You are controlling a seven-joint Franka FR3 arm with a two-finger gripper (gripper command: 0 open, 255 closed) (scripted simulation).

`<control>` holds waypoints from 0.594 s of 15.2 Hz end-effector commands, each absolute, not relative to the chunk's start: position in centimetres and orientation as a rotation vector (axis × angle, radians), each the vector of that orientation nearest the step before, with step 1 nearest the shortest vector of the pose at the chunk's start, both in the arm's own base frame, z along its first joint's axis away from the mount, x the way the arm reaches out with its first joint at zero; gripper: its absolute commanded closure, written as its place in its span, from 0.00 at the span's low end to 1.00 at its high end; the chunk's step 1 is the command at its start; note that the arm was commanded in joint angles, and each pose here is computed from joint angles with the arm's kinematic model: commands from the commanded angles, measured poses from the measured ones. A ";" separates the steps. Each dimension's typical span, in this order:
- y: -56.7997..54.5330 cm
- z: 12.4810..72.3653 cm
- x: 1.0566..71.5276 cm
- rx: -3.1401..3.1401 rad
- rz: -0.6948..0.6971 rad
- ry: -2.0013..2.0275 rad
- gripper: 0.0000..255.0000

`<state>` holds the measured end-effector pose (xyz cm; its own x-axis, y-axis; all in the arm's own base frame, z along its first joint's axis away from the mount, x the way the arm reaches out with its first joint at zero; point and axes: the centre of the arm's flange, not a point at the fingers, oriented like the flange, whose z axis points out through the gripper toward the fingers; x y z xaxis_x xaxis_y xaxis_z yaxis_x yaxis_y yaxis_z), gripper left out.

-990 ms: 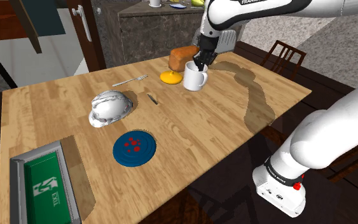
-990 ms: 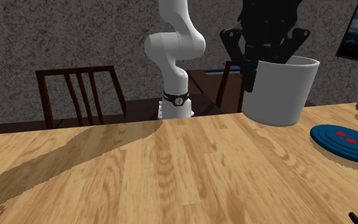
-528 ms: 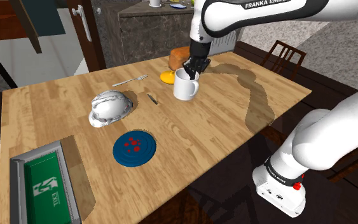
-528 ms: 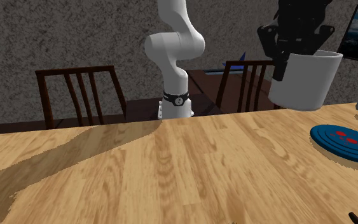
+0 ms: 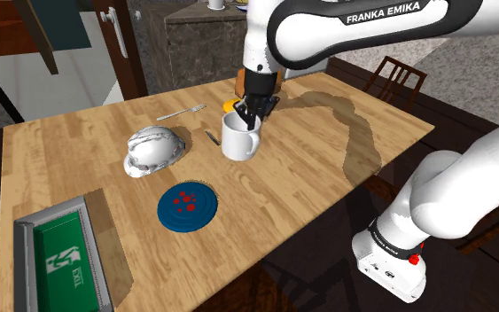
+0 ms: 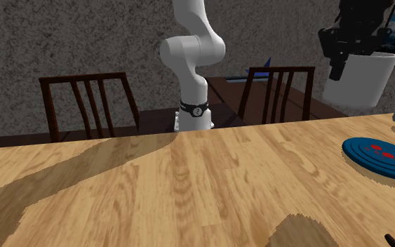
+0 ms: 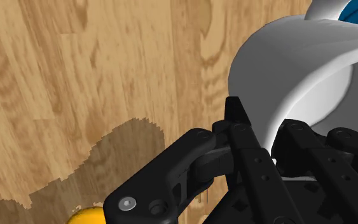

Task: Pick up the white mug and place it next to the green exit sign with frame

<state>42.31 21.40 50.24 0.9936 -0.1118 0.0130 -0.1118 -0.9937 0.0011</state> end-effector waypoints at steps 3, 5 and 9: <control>26.5 50.4 40.9 3.136 0.021 -0.179 1.00; 29.0 50.4 40.0 3.136 0.021 -0.179 1.00; 34.0 50.4 38.3 3.136 0.021 -0.179 1.00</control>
